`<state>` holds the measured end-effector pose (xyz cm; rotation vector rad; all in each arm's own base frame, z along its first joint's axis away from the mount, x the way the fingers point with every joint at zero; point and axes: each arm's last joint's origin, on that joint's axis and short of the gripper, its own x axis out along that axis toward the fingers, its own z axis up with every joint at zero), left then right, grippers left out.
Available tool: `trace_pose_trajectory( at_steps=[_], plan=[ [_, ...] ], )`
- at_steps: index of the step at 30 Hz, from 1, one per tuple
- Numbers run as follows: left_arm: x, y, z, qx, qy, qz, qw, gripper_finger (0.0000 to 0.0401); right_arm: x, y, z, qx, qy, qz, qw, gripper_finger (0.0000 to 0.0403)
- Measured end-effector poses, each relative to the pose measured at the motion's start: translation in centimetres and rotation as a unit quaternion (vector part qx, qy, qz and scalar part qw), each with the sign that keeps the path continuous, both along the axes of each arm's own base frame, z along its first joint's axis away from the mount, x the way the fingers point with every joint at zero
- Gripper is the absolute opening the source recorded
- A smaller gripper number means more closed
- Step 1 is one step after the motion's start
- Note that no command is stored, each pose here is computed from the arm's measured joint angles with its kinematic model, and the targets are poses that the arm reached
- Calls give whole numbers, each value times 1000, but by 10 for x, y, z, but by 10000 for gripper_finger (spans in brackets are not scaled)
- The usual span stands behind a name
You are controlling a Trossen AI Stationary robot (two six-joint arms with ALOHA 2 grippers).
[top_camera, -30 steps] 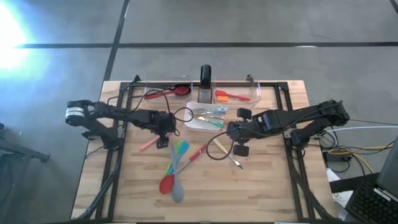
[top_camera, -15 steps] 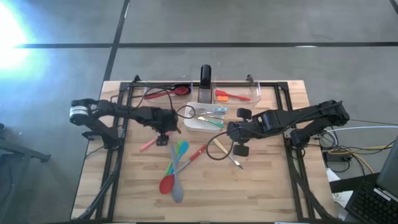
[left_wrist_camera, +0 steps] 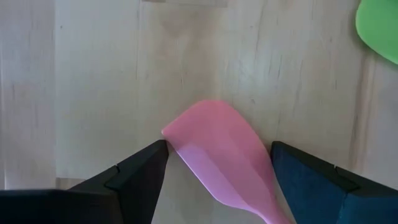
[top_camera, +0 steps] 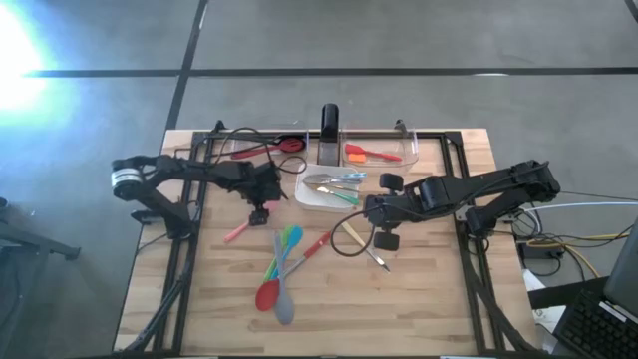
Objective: Pick & Place Kitchen Items
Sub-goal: Put the pink spatula into the right transparent bin
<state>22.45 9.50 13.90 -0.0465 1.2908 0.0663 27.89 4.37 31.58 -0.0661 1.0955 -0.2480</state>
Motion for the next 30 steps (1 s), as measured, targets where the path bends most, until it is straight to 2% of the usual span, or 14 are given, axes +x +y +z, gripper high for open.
trace_pose_trajectory(
  at_steps=[5,9,19,22,24,30],
  plan=[
    [-4,-2,-8,-8,8,3,1000,289,0,0,0,-3,1,6,1000,52],
    [-7,-3,-20,-9,34,9,999,260,0,0,0,-3,1,6,1000,52],
    [-5,-2,-28,-20,43,31,998,86,0,0,0,-3,0,6,1000,52],
    [-3,-2,-26,-26,37,33,998,71,0,0,0,-3,0,6,1000,52],
    [-2,-2,-26,-27,35,33,998,26,0,0,0,-3,0,6,1000,52],
    [0,-1,-22,-35,39,37,998,24,0,0,0,-3,0,7,1000,52]
  ],
)
